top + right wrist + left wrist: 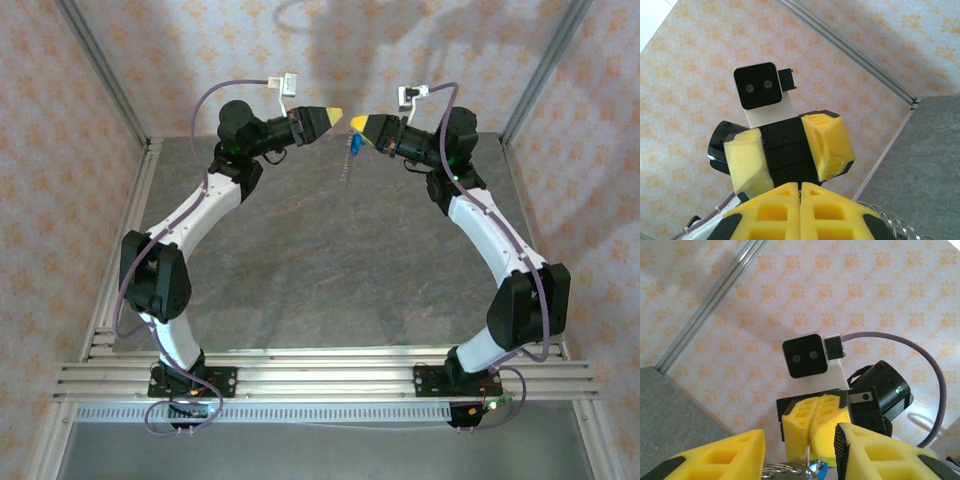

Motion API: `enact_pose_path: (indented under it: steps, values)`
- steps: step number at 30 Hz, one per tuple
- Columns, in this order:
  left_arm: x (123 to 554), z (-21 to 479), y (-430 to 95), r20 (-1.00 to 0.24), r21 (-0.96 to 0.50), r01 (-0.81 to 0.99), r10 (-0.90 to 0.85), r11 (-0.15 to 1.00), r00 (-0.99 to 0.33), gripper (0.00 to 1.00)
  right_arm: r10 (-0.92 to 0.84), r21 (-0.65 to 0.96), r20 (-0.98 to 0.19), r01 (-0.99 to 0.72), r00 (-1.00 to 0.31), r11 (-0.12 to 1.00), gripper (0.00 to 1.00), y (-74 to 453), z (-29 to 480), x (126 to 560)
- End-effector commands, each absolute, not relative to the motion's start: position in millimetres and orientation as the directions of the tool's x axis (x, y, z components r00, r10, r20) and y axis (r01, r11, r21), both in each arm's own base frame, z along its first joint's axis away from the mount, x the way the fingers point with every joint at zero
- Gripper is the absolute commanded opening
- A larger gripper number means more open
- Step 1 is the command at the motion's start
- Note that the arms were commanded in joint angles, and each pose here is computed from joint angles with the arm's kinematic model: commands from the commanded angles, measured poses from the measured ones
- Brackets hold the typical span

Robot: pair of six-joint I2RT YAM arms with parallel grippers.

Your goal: Put the keys on the keyring

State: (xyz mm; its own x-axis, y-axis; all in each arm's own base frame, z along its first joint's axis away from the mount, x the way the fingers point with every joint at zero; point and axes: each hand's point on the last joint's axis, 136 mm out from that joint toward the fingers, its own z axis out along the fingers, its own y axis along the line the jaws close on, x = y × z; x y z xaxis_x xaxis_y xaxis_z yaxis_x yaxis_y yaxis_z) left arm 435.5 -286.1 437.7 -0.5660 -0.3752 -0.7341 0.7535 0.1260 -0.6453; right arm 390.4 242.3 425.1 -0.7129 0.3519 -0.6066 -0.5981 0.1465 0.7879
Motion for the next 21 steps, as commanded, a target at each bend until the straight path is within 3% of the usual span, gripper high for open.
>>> enact_pose_path:
  steps: [1, 21]
  values:
    - [422.5, 451.6, -291.3, -0.764, -0.592, 0.803, -0.368, 0.074, -0.530, 0.40, 0.354, 0.751, -0.643, -0.649, -0.680, 0.117, 0.00, 241.0, 437.6, 387.9]
    - [408.6, 438.8, -302.1, -0.757, -0.606, 0.794, -0.347, 0.055, -0.553, 0.37, 0.395, 0.766, -0.616, -0.636, -0.682, 0.097, 0.00, 238.2, 444.1, 389.5]
